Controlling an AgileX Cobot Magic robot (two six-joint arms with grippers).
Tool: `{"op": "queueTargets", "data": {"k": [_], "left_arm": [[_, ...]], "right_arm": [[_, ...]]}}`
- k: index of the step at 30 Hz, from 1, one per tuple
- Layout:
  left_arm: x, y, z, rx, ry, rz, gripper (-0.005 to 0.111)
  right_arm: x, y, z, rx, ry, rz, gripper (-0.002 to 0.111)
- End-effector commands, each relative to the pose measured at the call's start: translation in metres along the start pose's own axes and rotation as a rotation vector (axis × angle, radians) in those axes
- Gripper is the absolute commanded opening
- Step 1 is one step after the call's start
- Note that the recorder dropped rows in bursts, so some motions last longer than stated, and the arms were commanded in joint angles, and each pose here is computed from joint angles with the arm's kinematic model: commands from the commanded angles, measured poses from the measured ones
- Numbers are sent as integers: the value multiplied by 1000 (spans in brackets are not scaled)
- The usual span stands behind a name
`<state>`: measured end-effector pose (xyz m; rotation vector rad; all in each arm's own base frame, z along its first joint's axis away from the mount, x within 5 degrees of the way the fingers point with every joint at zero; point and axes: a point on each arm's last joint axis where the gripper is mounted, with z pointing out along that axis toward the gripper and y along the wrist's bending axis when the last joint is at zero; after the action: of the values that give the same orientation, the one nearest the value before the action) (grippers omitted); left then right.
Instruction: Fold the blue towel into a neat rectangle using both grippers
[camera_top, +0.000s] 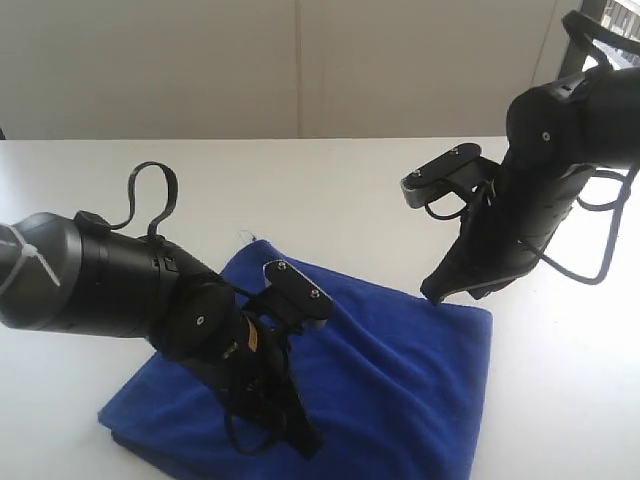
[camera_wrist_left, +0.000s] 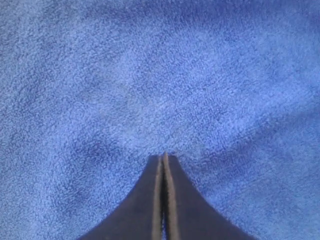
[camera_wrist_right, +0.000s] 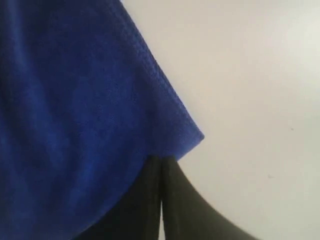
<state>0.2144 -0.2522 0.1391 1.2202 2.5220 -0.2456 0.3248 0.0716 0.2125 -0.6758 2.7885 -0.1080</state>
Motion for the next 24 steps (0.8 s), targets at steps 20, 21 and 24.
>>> {"op": "queueTargets", "data": {"k": [20,21,24], "left_arm": [[37,60,-73,-162,237,-27,0],[38,58,-80,-148,228,-47,0],[49,49,-89,-100,181,-105,0]], "right_arm": [[-10,37,-10,-427,-164,-114,0],[-13,41,-10,-465,-189,-123,0],[-23,60,-7,-577,-270,-155,0]]}}
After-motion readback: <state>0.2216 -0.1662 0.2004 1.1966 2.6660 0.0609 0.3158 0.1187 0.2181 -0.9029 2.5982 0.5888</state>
